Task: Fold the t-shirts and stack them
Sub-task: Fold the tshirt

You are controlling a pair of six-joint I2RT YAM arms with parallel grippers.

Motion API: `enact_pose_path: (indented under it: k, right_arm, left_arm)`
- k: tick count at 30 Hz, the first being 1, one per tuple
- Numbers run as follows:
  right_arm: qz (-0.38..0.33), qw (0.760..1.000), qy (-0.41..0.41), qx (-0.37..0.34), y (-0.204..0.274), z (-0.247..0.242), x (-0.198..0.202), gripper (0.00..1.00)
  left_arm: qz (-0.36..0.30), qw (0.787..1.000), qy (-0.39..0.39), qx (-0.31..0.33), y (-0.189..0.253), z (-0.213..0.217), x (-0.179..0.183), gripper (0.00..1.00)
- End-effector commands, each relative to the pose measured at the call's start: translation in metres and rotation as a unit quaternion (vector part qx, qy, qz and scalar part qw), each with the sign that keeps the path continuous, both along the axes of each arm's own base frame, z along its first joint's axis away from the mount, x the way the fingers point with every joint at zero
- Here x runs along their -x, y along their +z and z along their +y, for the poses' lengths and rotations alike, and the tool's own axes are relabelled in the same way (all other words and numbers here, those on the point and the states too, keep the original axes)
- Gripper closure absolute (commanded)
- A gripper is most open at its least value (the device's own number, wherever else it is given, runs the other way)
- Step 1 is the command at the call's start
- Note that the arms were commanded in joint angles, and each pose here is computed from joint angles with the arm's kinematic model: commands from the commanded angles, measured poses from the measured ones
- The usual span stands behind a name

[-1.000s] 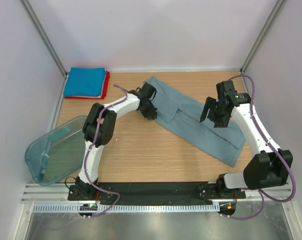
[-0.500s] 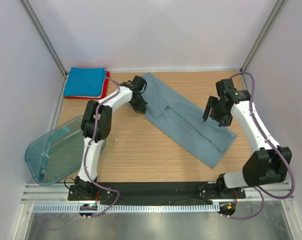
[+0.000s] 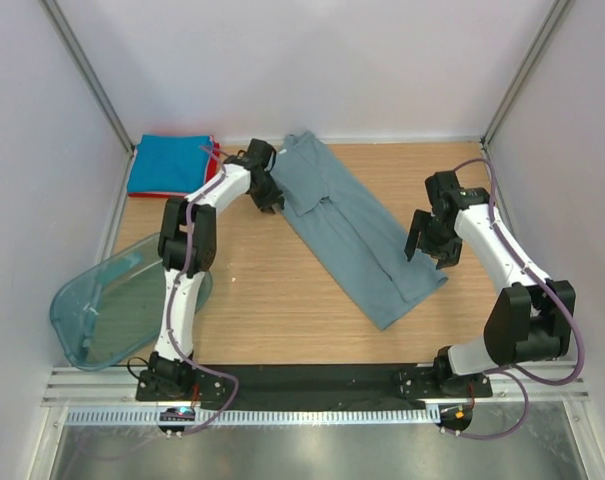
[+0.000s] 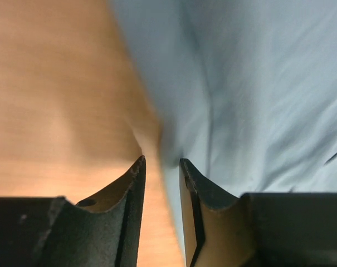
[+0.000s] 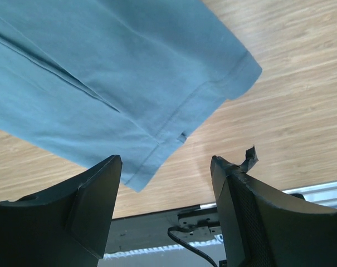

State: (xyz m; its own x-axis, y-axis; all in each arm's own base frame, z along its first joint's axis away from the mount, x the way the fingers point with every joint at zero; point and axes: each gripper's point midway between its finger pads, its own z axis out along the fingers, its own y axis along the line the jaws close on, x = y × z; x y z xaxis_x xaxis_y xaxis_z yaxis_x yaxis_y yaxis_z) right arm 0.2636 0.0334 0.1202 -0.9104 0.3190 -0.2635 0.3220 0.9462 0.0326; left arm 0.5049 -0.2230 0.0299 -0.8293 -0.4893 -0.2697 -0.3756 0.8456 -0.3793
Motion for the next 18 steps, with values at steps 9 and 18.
enact_pose_path:
  k: [9,18]
  right_arm:
    - [-0.007,0.999,-0.020,-0.039,0.022,0.011,0.020,0.29]
    - [-0.098,0.989,-0.103,-0.036,0.074,0.001,0.020,0.29]
  left_arm:
    - [0.030,0.993,-0.108,-0.020,0.048,-0.042,0.156,0.66]
    - [0.003,0.984,-0.139,0.112,0.069,-0.156,0.264,0.64]
